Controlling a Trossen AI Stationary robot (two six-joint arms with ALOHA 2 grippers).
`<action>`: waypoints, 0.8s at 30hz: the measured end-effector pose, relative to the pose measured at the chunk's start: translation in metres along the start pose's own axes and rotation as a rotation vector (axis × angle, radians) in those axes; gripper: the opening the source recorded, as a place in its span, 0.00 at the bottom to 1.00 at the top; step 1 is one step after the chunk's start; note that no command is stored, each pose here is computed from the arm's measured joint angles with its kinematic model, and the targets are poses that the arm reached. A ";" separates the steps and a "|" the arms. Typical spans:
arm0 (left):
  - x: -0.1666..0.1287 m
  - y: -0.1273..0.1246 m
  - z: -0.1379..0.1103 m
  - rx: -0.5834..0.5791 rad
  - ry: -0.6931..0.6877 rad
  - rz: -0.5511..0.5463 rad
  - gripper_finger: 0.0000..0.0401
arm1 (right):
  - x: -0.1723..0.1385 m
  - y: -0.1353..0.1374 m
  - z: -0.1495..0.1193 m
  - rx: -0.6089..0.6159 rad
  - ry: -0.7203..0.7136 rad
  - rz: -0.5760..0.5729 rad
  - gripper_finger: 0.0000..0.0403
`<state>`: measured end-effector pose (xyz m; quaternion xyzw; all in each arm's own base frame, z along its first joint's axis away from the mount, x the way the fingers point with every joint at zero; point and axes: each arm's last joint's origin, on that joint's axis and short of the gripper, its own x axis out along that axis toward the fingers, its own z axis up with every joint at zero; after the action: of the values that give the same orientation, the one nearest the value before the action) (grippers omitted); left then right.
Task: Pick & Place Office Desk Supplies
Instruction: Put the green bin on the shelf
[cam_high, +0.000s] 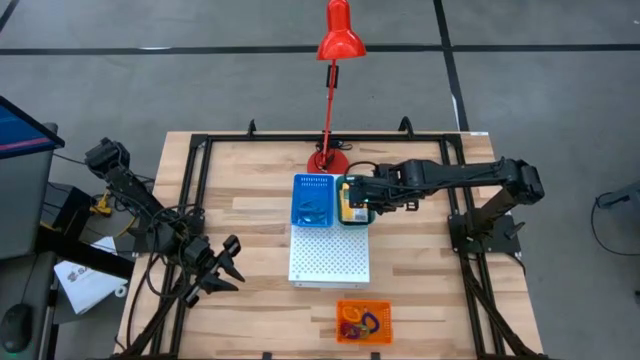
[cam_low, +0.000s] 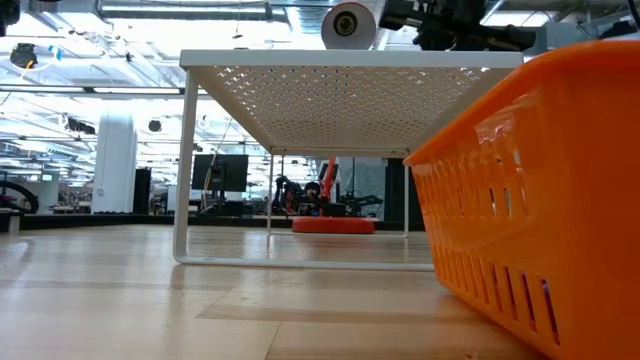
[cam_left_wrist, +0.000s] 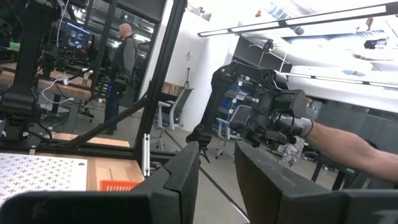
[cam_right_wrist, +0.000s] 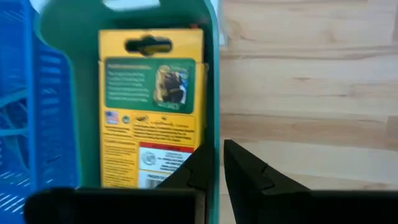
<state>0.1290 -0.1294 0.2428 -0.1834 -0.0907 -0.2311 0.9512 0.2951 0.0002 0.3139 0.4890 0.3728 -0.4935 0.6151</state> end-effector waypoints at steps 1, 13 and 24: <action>0.000 0.000 0.000 0.000 0.000 0.000 0.25 | -0.001 -0.001 0.001 0.001 -0.005 0.003 0.09; 0.000 0.000 0.000 0.000 0.000 -0.001 0.25 | -0.011 0.001 -0.005 -0.005 0.000 0.089 0.09; 0.000 0.000 0.000 -0.002 0.005 -0.002 0.25 | -0.012 0.001 -0.004 -0.008 -0.028 0.087 0.09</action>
<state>0.1290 -0.1296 0.2424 -0.1835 -0.0884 -0.2327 0.9510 0.2931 0.0071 0.3240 0.4954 0.3446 -0.4716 0.6430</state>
